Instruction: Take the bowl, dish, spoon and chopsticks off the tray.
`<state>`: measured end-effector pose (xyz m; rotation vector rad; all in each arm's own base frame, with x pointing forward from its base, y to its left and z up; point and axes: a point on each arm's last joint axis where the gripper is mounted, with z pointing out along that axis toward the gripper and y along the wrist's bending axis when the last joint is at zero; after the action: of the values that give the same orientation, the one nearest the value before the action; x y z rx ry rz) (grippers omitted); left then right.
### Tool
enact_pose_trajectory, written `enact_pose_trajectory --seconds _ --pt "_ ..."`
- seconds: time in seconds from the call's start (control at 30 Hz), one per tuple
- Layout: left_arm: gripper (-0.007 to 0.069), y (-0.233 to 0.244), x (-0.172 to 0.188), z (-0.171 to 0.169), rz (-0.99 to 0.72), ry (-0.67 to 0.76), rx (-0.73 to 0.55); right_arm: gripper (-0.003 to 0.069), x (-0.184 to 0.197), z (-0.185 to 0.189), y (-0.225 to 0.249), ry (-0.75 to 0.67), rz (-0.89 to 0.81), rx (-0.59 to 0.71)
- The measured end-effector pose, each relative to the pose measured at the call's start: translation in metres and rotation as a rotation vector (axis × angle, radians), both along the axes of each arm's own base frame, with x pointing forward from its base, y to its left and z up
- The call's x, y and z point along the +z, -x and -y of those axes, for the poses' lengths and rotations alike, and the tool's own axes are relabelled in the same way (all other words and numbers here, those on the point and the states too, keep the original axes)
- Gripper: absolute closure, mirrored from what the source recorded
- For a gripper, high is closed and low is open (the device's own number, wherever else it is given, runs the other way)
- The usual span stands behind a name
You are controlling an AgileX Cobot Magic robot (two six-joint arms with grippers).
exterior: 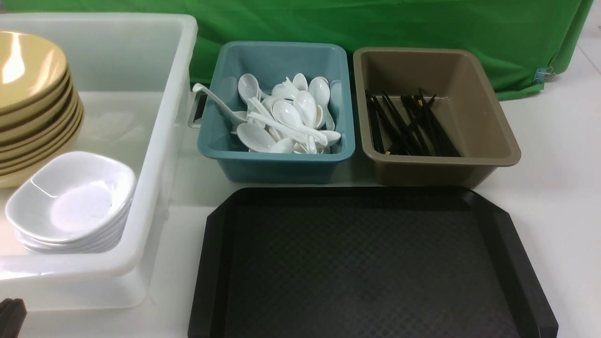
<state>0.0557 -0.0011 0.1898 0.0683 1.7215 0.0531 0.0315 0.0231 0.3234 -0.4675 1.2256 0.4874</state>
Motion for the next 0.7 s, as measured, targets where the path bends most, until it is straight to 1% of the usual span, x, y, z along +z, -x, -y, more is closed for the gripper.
enact_pose_trajectory --seconds 0.03,0.07,0.1,0.17,0.2,0.23,0.27,0.3,0.33,0.37,0.4,0.7 --pt "0.0622 0.0 0.0 0.0 0.0 0.0 0.0 0.0419 -0.01 0.001 -0.006 0.03 -0.035 -0.124" --pt "0.0622 0.0 0.0 0.0 0.0 0.0 0.0 0.0419 -0.01 0.001 -0.006 0.03 -0.035 -0.124" --pt "0.0622 0.0 0.0 0.0 -0.001 0.0 0.0 0.0419 -0.029 0.003 -0.013 0.081 -0.086 -0.236" --pt "0.0622 0.0 0.0 0.0 -0.001 0.0 0.0 0.0419 -0.054 0.008 -0.022 0.137 -0.162 -0.383" --pt "0.0622 0.0 0.0 0.0 -0.001 0.0 0.0 0.0417 -0.066 0.01 -0.024 0.155 -0.196 -0.433" --pt "0.0622 0.0 0.0 0.0 -0.001 0.0 0.001 0.0417 -0.09 0.015 -0.027 0.18 -0.26 -0.518" --pt "0.0622 0.0 0.0 0.0 -0.001 0.0 0.001 0.0417 -0.096 0.015 -0.027 0.185 -0.273 -0.527" --pt "0.0622 0.0 0.0 0.0 -0.001 0.0 0.001 0.0417 -0.11 0.018 -0.027 0.19 -0.301 -0.575" --pt "0.0622 0.0 0.0 0.0 -0.001 0.0 0.001 0.0417 -0.124 0.021 -0.026 0.204 -0.335 -0.554" --pt "0.0622 0.0 0.0 0.0 -0.001 0.0 0.001 0.0417 -0.128 0.021 -0.025 0.204 -0.36 -0.622" --pt "0.0622 0.0 0.0 0.0 0.0 0.0 0.001 0.0417 -0.132 0.022 -0.025 0.213 -0.384 -0.636" --pt "0.0622 0.0 0.0 0.0 0.0 -0.019 0.002 0.0417 -0.135 0.023 -0.024 0.222 -0.404 -0.645"
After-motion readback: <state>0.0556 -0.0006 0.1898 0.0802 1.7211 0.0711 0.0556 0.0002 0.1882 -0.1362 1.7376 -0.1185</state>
